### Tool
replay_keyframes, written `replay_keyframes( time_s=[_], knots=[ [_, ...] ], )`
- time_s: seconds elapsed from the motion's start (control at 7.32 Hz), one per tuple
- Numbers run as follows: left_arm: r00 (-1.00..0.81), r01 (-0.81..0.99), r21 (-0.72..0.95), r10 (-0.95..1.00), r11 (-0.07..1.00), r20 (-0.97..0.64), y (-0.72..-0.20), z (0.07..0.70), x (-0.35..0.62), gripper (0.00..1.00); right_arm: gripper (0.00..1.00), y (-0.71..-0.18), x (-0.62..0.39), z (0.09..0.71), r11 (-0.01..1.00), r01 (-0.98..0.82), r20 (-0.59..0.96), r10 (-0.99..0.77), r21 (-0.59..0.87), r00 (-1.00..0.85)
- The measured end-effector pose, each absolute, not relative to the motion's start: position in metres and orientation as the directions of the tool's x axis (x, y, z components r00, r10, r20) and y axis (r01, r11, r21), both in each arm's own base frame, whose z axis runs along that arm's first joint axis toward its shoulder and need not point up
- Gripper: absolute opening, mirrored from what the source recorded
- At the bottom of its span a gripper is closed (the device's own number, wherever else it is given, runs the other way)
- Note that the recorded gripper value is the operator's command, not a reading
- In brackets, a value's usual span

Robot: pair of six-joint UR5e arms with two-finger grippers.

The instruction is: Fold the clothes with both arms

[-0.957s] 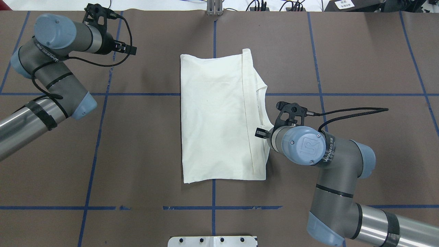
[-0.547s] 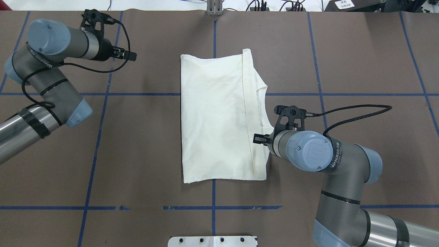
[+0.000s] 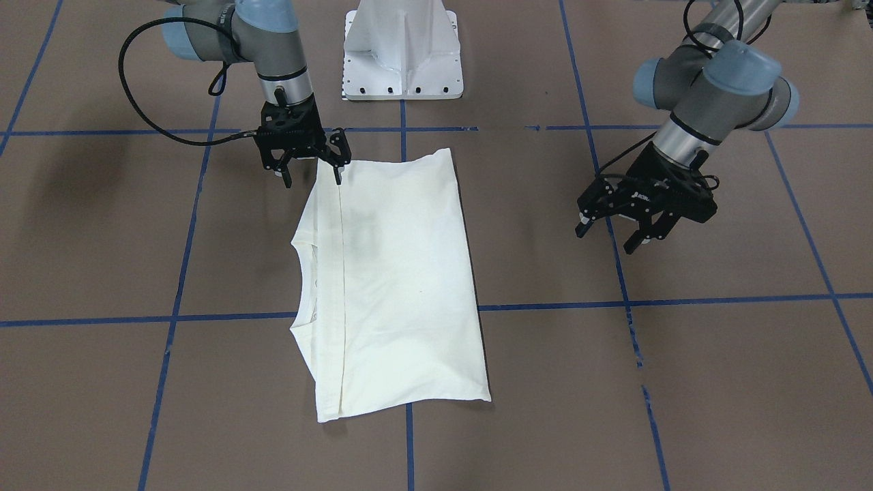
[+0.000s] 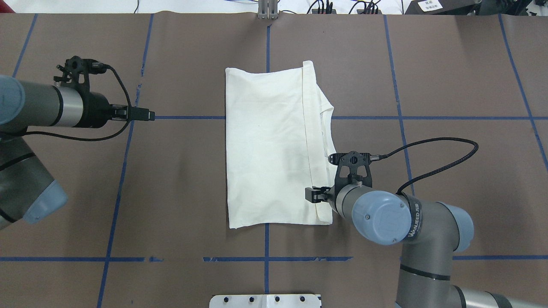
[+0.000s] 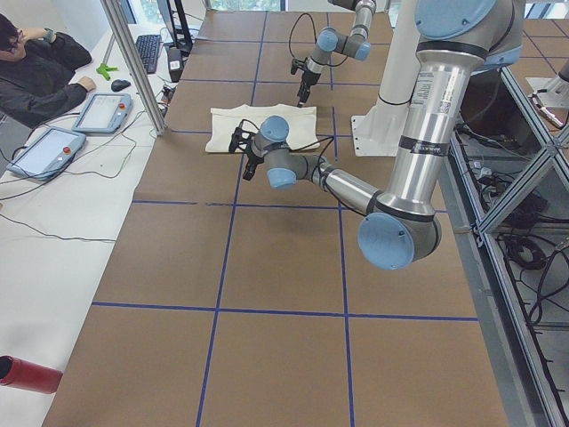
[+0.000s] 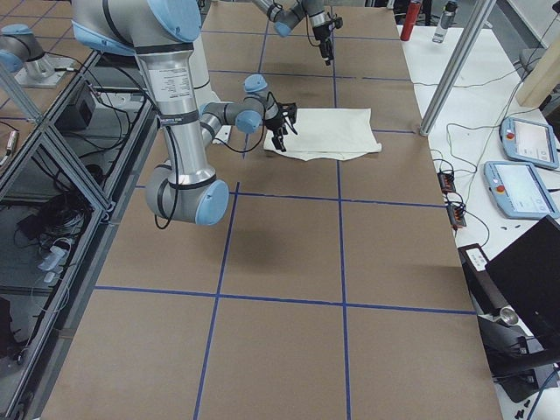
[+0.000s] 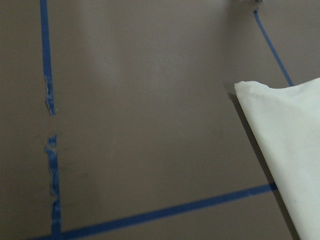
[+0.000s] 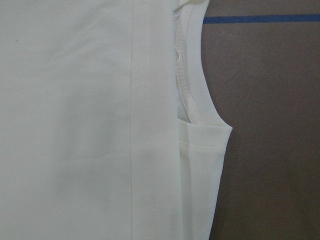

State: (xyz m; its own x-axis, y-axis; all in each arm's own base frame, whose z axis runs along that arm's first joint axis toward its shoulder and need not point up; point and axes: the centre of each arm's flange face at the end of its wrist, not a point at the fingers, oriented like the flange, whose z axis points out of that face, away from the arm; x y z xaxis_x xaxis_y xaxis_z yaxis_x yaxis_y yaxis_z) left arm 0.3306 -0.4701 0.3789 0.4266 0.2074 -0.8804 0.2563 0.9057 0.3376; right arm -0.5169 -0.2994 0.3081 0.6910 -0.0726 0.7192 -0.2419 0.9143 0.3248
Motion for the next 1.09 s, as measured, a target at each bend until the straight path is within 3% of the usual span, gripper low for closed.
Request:
replay_keyframes(
  time_s=[0.27, 0.41, 0.55, 1.09],
  knots=[
    [0.399, 0.250, 0.303, 0.187, 0.920, -0.898, -0.448, 0.374, 0.335, 1.00, 0.94, -0.261, -0.533, 0.301, 0.869, -0.146, 0.655, -0.236, 0.473, 0.718],
    [0.396, 0.247, 0.297, 0.183, 0.922, -0.900, -0.445, 0.374, 0.337, 1.00, 0.43, -0.242, -0.541, 0.300, 0.842, -0.115, 0.624, -0.291, 0.527, 0.725],
    [0.395, 0.245, 0.291, 0.179, 0.925, -0.901, -0.443, 0.374, 0.339, 1.00, 0.33, -0.228, -0.547, 0.299, 0.816, -0.083, 0.588, -0.337, 0.572, 0.735],
    [0.399, 0.238, 0.277, 0.166, 0.931, -0.902, -0.438, 0.381, 0.341, 1.00, 0.33, -0.224, -0.551, 0.303, 0.714, 0.052, 0.426, -0.472, 0.698, 0.772]
  ],
)
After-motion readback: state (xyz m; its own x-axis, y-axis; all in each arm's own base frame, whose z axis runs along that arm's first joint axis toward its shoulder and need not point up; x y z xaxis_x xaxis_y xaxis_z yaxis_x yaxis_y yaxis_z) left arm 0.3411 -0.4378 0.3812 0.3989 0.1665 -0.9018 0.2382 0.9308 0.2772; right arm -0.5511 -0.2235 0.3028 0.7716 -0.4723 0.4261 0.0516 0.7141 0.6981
